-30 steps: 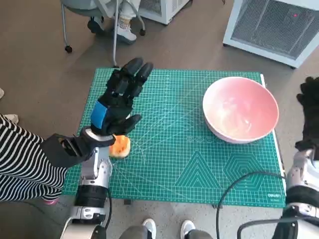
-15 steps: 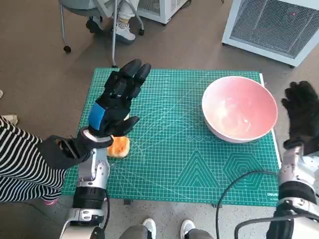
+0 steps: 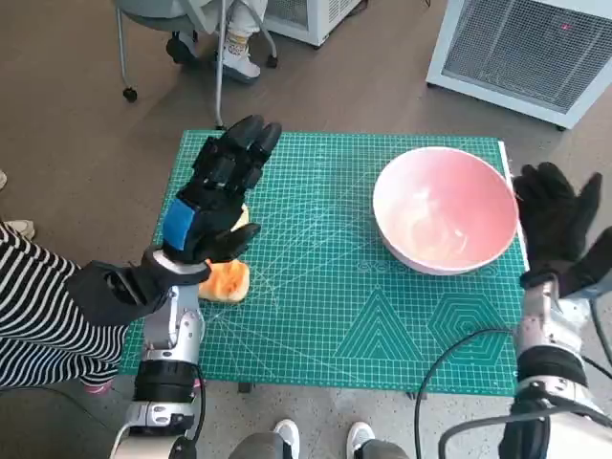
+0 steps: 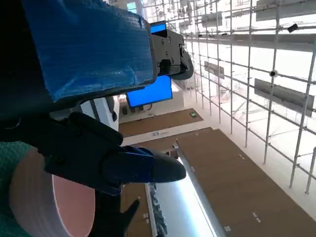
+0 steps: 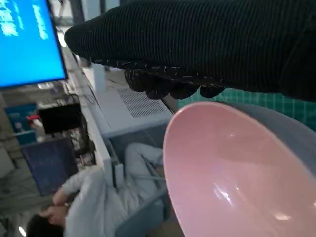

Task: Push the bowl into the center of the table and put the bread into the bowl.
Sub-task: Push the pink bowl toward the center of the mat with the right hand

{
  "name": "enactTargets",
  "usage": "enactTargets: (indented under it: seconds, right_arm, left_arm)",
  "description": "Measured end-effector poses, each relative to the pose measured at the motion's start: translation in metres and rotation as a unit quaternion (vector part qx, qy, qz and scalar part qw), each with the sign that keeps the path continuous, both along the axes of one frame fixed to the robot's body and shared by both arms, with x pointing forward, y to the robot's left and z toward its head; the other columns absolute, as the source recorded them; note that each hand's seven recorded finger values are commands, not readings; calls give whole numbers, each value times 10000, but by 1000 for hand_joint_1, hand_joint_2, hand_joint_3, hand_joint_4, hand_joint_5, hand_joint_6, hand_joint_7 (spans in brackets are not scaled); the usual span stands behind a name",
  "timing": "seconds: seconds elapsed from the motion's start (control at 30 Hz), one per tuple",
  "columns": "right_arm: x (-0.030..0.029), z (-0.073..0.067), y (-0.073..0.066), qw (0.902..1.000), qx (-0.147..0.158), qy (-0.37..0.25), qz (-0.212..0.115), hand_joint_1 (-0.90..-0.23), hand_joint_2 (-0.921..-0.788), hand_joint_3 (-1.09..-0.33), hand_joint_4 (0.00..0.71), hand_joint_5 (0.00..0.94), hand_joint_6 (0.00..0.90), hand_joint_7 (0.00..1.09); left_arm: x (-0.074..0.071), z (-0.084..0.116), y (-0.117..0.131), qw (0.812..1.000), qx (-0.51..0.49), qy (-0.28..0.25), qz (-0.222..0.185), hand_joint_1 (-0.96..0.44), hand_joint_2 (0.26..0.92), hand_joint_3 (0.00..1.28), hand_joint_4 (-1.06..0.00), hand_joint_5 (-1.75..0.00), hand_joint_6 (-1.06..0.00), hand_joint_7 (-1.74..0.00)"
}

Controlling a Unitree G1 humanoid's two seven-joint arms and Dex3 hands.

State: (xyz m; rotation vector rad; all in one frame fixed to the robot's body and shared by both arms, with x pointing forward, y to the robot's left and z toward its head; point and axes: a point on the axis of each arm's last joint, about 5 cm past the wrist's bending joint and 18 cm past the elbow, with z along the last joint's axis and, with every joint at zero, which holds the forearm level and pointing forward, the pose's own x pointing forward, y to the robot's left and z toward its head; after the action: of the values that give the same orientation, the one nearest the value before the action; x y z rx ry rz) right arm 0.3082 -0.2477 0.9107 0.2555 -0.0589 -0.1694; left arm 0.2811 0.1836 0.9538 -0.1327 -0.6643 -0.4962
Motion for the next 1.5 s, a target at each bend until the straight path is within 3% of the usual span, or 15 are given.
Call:
enactTargets:
  seconds: [0.57,0.93,1.5]
  right_arm:
    - [78,-25,293,9980,202,-69,587,-619,-921,-849,118,2,130,175]
    - [134,-11,504,9947,488,-191,883,-601,-921,-884,95,0,111,150]
    - [164,-35,770,9888,826,-174,1229,-602,-921,-867,71,0,103,118]
  left_arm:
    - [-24,-14,12,9999,-58,43,100,-560,921,249,-71,-111,1,-508]
    - [-27,-20,10,9999,-63,60,109,-555,921,250,-72,-100,1,-503]
    - [-27,-21,11,9999,-64,71,106,-547,921,258,-75,-87,1,-494]
